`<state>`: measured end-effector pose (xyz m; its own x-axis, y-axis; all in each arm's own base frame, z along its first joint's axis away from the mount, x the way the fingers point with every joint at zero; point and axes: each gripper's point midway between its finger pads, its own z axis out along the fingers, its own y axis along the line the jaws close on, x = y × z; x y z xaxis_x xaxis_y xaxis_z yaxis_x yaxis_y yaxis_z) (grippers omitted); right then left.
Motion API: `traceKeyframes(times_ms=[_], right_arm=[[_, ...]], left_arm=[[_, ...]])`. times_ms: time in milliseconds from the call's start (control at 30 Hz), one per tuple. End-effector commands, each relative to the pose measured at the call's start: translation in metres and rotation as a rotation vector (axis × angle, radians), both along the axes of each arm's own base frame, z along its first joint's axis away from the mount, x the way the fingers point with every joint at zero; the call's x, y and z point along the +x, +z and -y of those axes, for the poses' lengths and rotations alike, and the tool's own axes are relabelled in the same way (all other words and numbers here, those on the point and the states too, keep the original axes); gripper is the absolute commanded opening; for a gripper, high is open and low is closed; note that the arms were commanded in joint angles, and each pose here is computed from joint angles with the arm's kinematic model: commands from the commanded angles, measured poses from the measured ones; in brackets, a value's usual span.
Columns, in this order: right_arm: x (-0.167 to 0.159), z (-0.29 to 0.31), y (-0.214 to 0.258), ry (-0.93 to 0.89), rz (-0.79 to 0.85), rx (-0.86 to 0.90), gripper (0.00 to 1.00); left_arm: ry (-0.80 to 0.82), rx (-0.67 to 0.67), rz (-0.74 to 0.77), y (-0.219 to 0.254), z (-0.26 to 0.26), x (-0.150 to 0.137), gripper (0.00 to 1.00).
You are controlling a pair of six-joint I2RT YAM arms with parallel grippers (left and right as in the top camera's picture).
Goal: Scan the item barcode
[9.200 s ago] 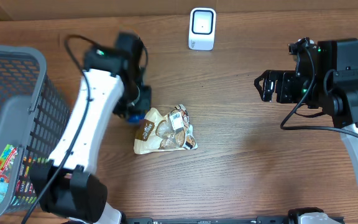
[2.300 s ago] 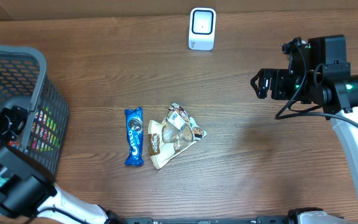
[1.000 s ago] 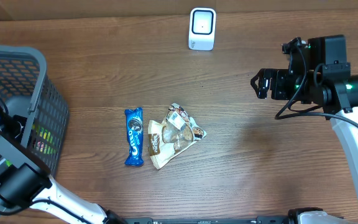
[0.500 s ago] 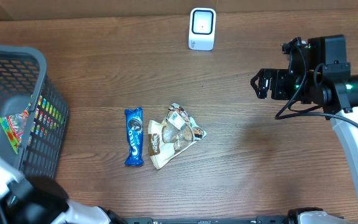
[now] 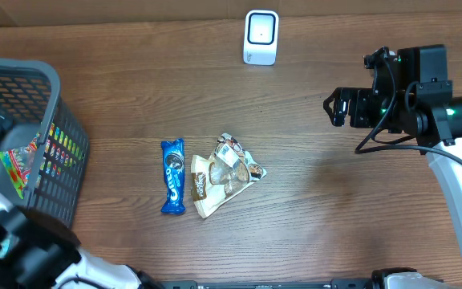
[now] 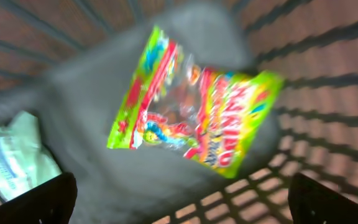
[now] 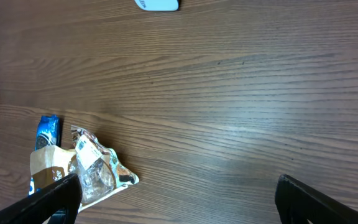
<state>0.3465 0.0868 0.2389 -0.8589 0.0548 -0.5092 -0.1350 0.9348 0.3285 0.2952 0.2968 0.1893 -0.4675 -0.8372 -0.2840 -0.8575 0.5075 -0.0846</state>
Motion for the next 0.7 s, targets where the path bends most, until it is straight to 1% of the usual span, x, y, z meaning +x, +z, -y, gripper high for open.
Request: traceKeyframes(times_ms=[0,133,333,433,667], right_arm=[[0.001,-0.003,-0.001,0.006,0.004,0.000,1.00],[0.003,-0.003,0.001,0.006,0.014,0.001,1.00],[0.003,-0.003,0.001,0.005,0.018,0.001,1.00],[0.003,-0.003,0.001,0.005,0.017,0.001,1.00],[0.002,-0.003,0.000,0.005,0.011,0.000,1.00]], left_arm=[[-0.061,-0.074,-0.106,-0.042,0.003,-0.003,1.00],[-0.084,-0.149,-0.187,-0.081,0.007,-0.001,1.00],[-0.107,-0.140,-0.273,-0.116,0.004,0.006,1.00],[-0.118,-0.159,-0.302,-0.133,0.007,0.009,1.00],[-0.125,-0.233,-0.378,-0.169,0.015,0.000,1.00]])
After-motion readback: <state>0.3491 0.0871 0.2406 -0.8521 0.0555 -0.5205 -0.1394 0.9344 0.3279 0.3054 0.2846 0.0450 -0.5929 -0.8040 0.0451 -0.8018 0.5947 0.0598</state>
